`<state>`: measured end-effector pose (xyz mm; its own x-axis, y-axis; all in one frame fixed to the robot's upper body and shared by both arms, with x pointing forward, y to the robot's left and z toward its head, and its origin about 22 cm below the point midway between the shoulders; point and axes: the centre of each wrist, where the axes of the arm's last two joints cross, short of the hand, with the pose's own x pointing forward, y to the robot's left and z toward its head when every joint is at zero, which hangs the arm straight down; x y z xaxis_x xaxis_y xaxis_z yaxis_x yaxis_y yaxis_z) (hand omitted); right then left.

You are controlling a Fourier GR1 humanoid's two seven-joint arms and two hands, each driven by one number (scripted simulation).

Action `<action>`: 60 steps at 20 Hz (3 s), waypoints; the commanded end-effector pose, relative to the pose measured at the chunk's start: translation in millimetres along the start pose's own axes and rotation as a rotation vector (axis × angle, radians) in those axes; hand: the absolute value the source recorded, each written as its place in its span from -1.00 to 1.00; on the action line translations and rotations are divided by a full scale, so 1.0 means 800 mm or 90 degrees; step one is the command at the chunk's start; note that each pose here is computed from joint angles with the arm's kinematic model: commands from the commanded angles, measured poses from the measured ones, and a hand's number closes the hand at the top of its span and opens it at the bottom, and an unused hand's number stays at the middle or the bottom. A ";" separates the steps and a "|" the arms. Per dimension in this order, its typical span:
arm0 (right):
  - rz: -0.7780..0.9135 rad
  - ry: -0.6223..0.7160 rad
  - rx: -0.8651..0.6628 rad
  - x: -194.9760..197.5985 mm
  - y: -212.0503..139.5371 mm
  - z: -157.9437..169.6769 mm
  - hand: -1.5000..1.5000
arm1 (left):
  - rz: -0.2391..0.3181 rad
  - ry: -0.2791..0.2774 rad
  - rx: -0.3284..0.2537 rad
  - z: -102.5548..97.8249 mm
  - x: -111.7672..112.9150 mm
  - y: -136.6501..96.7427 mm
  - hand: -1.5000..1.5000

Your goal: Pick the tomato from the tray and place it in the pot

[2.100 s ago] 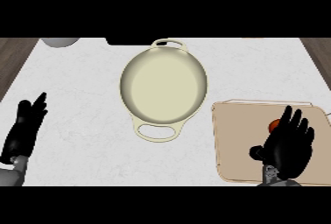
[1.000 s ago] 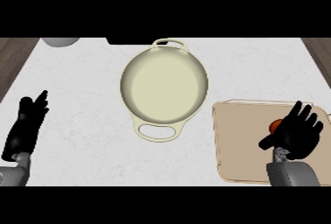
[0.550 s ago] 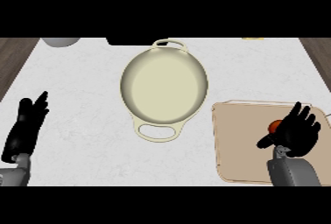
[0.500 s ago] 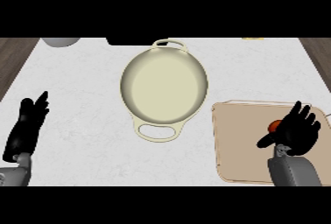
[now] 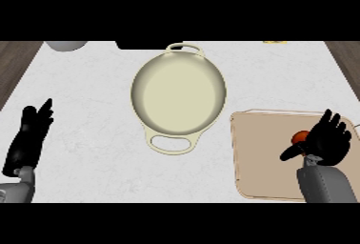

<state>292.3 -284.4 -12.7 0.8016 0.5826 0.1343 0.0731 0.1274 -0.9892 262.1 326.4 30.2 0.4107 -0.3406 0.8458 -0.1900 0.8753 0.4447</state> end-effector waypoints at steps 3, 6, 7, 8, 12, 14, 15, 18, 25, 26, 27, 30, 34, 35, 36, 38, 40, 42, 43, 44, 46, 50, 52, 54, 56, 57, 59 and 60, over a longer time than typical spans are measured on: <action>0.010 -0.025 0.003 0.005 0.013 -0.001 1.00 | 0.005 0.001 -0.005 0.002 0.002 0.008 0.00; 0.046 -0.061 -0.059 -0.015 0.023 -0.013 1.00 | 0.001 -0.008 -0.005 -0.002 -0.003 -0.004 0.00; 0.057 -0.065 -0.076 0.002 0.025 -0.007 1.00 | -0.004 -0.005 0.002 -0.004 -0.006 0.002 0.00; 0.076 -0.067 -0.081 0.007 0.026 0.005 1.00 | 0.006 0.003 -0.017 0.002 -0.012 -0.002 0.00; 0.095 -0.084 -0.123 -0.006 0.018 0.004 1.00 | 0.002 -0.005 -0.010 -0.006 0.001 0.006 0.00; 0.078 -0.081 -0.146 0.014 0.006 0.024 1.00 | -0.006 -0.006 -0.003 0.006 -0.004 0.002 0.00; 0.100 -0.096 -0.151 0.017 0.010 0.000 1.00 | -0.008 -0.006 -0.005 -0.019 0.007 -0.022 0.00; 0.093 -0.309 0.005 0.006 0.003 0.000 1.00 | 0.003 -0.002 -0.014 0.006 -0.012 -0.011 0.00; 0.090 -0.555 0.114 -0.006 -0.065 -0.059 1.00 | -0.004 -0.002 -0.011 0.006 0.000 -0.007 0.00; 0.074 -0.566 0.093 -0.007 -0.082 -0.070 1.00 | -0.002 0.005 0.002 -0.006 -0.005 -0.024 0.00; 0.088 -0.572 0.065 0.016 -0.097 -0.056 1.00 | 0.002 0.005 -0.002 -0.006 -0.005 0.018 0.00; -0.033 -0.586 0.027 0.014 -0.132 -0.042 1.00 | 0.006 0.002 0.003 0.001 -0.004 0.002 0.00; -0.150 -0.672 -0.088 0.022 -0.196 -0.029 1.00 | -0.009 0.013 0.009 -0.007 -0.021 -0.004 0.00; -0.209 -0.683 -0.080 0.017 -0.180 -0.022 1.00 | -0.008 0.005 0.021 -0.011 0.002 0.019 0.00; -0.256 -0.713 -0.078 0.030 -0.208 -0.011 1.00 | 0.004 0.014 0.005 0.003 -0.011 0.007 0.00; -0.322 -0.742 -0.114 0.019 -0.222 -0.009 1.00 | -0.004 0.010 0.005 0.003 -0.024 0.005 0.00; -0.346 -0.760 -0.134 0.028 -0.253 0.017 1.00 | 0.005 0.008 0.005 -0.006 -0.008 0.002 0.00; -0.346 -0.770 -0.146 0.032 -0.268 0.028 1.00 | -0.011 -0.008 0.007 -0.006 0.003 0.004 0.00; -0.350 -0.781 -0.155 0.023 -0.284 0.042 1.00 | 0.005 0.006 -0.002 -0.014 -0.001 0.005 0.00; -0.331 -0.789 -0.160 0.033 -0.309 0.054 1.00 | -0.002 0.009 -0.006 -0.007 -0.031 0.013 0.00; -0.333 -0.798 -0.125 0.053 -0.328 0.077 1.00 | 0.000 0.004 -0.001 -0.008 -0.007 0.001 0.00; -0.310 -0.801 -0.073 0.087 -0.352 0.105 1.00 | 0.003 -0.014 -0.001 -0.019 0.009 -0.011 0.00; -0.304 -0.809 -0.054 0.118 -0.363 0.125 1.00 | 0.002 0.002 -0.022 -0.007 0.012 0.001 0.00; -0.288 -0.794 -0.017 0.133 -0.363 0.138 1.00 | -0.003 -0.006 0.001 -0.003 0.007 -0.007 0.00; -0.292 -0.784 -0.017 0.165 -0.353 0.152 1.00 | 0.003 -0.012 -0.006 -0.001 0.008 -0.018 0.00; -0.298 -0.775 0.003 0.175 -0.357 0.146 1.00 | -0.001 -0.004 0.003 -0.001 -0.018 0.004 0.00; -0.280 -0.776 0.016 0.204 -0.361 0.167 1.00 | 0.002 -0.007 -0.009 -0.004 0.005 -0.009 0.00; -0.285 -0.787 0.032 0.214 -0.344 0.175 1.00 | 0.001 -0.003 -0.011 -0.019 0.020 -0.003 0.00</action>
<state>313.7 -144.2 289.4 -0.3589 0.8298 0.4273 0.1939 0.5141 -0.8355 270.2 322.7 30.6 0.4033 -0.3443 0.8478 -0.1815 0.8780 0.4429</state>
